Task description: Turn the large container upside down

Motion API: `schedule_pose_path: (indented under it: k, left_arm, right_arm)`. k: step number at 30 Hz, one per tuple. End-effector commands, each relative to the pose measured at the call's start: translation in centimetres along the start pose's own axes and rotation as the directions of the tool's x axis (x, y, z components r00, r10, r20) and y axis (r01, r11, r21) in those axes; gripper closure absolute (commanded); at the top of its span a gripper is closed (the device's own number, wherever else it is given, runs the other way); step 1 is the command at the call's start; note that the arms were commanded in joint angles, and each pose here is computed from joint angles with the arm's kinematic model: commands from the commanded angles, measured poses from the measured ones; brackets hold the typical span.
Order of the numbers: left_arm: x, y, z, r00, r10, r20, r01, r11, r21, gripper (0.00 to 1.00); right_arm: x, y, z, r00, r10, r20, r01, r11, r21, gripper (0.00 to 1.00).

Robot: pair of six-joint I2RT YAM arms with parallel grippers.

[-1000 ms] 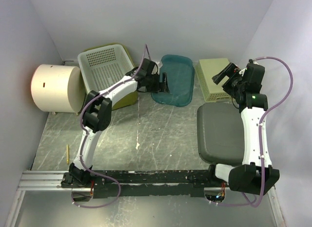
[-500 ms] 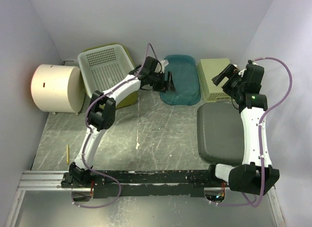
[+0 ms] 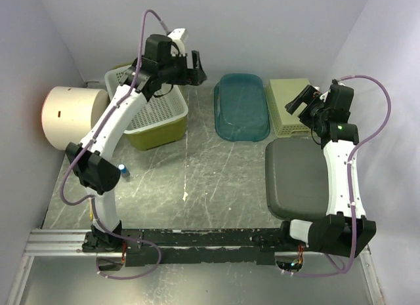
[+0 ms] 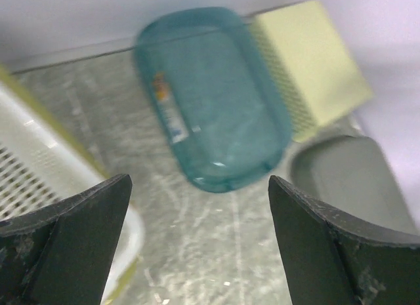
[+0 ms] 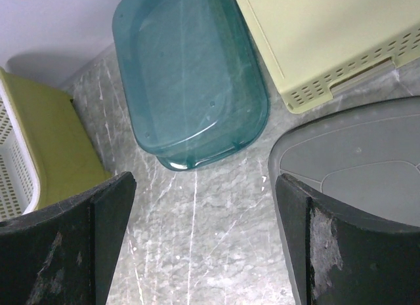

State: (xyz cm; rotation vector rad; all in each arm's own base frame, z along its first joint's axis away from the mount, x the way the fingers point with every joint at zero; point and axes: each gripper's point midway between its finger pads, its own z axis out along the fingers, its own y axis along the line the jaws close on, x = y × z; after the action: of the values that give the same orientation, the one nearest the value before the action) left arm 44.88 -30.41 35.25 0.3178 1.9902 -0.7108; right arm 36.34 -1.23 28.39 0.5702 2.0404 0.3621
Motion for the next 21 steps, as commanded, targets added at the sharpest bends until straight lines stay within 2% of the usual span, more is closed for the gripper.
schedule_pose_path:
  k: [1, 4, 9, 15, 21]
  left_arm:
    - [6.5, 9.7, 2.8, 0.985, -0.056, -0.163, 0.004, 0.952, -0.305, 0.05]
    - [7.7, 11.2, 3.6, 0.977, -0.1, -0.188, 0.041, 0.954, -0.296, 0.08]
    - [9.2, 10.4, 4.8, 0.968, -0.147, -0.203, 0.099, 0.969, -0.227, 0.1]
    - [11.4, 11.9, 5.1, 0.956, -0.175, -0.237, 0.103, 0.952, -0.289, 0.13]
    - [13.2, 12.8, 5.4, 0.946, -0.188, -0.262, 0.1, 0.944, -0.315, 0.3]
  right_arm:
    - [-1.1, 0.9, -0.5, 1.0, -0.015, 0.024, 0.016, 0.999, -0.032, 0.11]
    - [-1.3, 0.9, -1.1, 0.999, -0.026, 0.035, 0.027, 0.999, -0.023, 0.11]
    - [-1.2, 0.9, -1.6, 0.999, -0.029, 0.03, 0.03, 0.999, -0.02, 0.11]
    - [-1.3, 1.5, -1.9, 0.999, -0.019, 0.029, 0.02, 0.999, -0.046, 0.11]
    - [-1.0, 1.5, -2.2, 1.0, -0.017, 0.024, 0.018, 0.999, -0.05, 0.11]
